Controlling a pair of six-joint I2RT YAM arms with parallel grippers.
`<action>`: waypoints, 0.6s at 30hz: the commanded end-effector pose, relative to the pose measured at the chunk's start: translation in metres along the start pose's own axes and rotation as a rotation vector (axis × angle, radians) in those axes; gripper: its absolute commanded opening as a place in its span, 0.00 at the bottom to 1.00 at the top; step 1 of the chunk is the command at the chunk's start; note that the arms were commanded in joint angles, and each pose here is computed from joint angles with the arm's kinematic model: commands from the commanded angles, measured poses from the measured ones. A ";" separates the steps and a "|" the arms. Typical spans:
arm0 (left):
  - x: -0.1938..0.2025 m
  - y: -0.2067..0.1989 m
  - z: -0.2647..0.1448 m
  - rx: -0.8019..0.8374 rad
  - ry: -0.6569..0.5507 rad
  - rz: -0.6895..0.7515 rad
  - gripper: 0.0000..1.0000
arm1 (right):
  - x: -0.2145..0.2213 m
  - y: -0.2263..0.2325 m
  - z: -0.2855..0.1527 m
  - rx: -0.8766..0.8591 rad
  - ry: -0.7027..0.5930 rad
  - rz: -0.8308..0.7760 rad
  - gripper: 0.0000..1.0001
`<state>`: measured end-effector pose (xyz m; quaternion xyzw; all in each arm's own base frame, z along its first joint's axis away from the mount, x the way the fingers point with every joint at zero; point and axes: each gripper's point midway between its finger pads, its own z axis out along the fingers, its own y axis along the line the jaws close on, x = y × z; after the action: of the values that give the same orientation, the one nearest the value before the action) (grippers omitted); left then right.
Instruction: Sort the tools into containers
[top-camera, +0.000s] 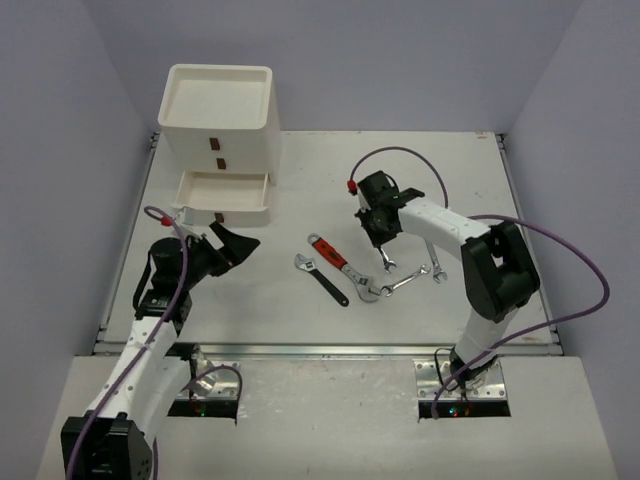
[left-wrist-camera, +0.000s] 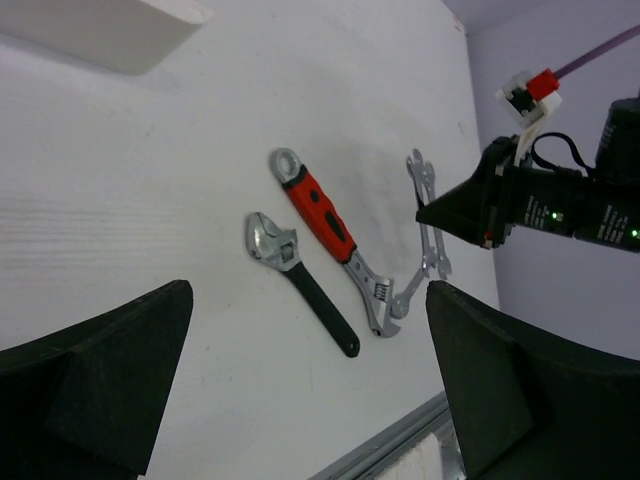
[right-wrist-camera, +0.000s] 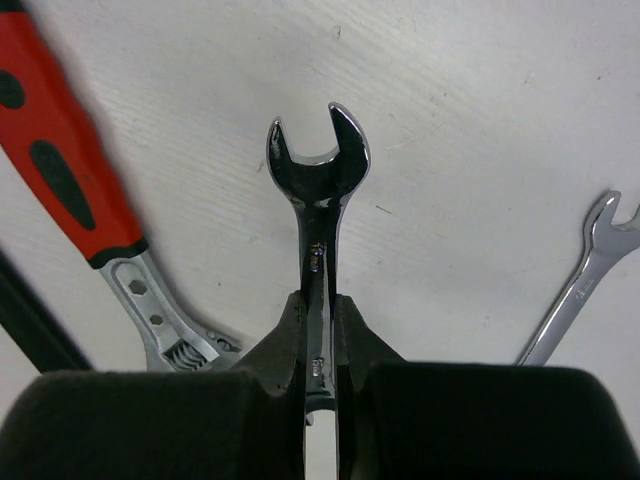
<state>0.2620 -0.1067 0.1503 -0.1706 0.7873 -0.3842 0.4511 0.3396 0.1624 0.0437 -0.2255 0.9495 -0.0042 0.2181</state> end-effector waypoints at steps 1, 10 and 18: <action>-0.007 -0.074 0.004 0.367 -0.104 0.009 1.00 | -0.031 0.022 -0.036 -0.068 -0.156 -0.006 0.00; 0.022 -0.116 0.044 0.458 -0.054 -0.009 0.98 | -0.050 0.107 -0.106 -0.278 -0.343 -0.073 0.00; 0.035 -0.135 0.070 0.488 -0.033 -0.068 0.89 | -0.060 0.135 -0.136 -0.311 -0.423 -0.097 0.00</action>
<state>0.2804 -0.2365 0.1607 -0.0969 0.7259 -0.5311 0.4261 0.2690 0.2808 0.1461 -0.3127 0.8779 0.1508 0.3299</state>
